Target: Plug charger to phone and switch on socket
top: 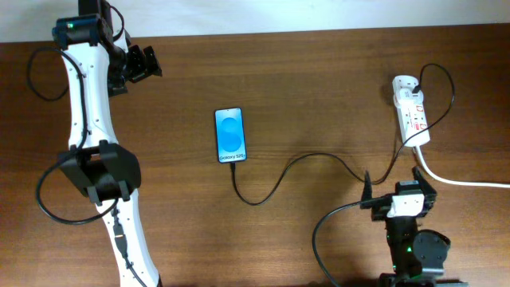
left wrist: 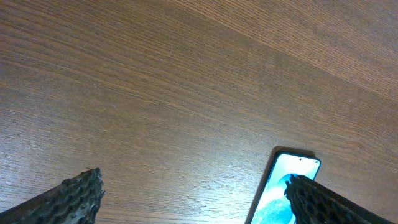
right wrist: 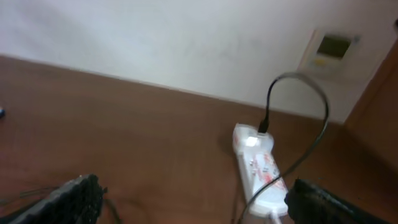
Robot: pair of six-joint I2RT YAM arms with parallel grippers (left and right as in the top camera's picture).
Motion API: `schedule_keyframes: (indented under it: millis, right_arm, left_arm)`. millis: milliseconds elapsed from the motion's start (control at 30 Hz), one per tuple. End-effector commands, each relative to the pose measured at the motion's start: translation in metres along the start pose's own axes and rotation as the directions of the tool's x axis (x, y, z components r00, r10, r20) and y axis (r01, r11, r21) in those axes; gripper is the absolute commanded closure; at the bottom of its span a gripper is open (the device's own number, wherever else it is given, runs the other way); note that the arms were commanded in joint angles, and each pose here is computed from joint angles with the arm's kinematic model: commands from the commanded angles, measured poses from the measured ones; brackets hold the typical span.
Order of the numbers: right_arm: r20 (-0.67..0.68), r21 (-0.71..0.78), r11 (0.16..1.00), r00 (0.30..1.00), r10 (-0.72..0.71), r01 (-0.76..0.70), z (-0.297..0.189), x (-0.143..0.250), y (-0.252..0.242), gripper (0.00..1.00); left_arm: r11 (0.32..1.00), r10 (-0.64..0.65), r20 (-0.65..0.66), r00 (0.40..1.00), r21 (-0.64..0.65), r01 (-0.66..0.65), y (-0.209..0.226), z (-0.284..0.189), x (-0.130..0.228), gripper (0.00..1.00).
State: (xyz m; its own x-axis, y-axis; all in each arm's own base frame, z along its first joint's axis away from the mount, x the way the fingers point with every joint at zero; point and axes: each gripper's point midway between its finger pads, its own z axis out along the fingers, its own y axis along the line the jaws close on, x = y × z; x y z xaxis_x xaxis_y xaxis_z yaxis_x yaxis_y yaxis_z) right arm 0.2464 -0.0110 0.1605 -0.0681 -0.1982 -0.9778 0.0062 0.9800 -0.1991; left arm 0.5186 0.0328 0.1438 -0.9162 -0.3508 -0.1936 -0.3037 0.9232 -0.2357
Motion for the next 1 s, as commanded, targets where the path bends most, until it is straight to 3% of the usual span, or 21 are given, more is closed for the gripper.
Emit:
schedule_keyframes:
  millis: [0, 667, 767, 967]
  right_arm:
    - [-0.002, -0.026, 1.0, 1.0, 0.004, -0.004, 0.0, 0.002, 0.006, 0.02]
    - [-0.003, -0.026, 1.0, 1.0, 0.004, -0.004, 0.0, 0.002, 0.006, 0.02]
    - [-0.003, -0.026, 1.0, 1.0, 0.004, -0.004, 0.0, 0.002, 0.006, 0.02]
    - [-0.003, -0.026, 1.0, 1.0, 0.004, -0.004, 0.0, 0.002, 0.006, 0.02]
  left_arm:
    - [1.0, -0.005, 0.012, 1.0, -0.001, 0.005, 0.0, -0.003, -0.002, 0.01]
    - [1.0, 0.01, -0.008, 1.0, -0.002, -0.01, -0.008, -0.001, 0.004, 0.01]
    - [0.998, 0.026, -0.007, 1.0, -0.063, -0.027, -0.006, -0.007, 0.011, 0.01]
    - [0.998, 0.054, 0.143, 0.988, -0.025, -0.05, -0.01, -0.05, 0.029, 0.01]
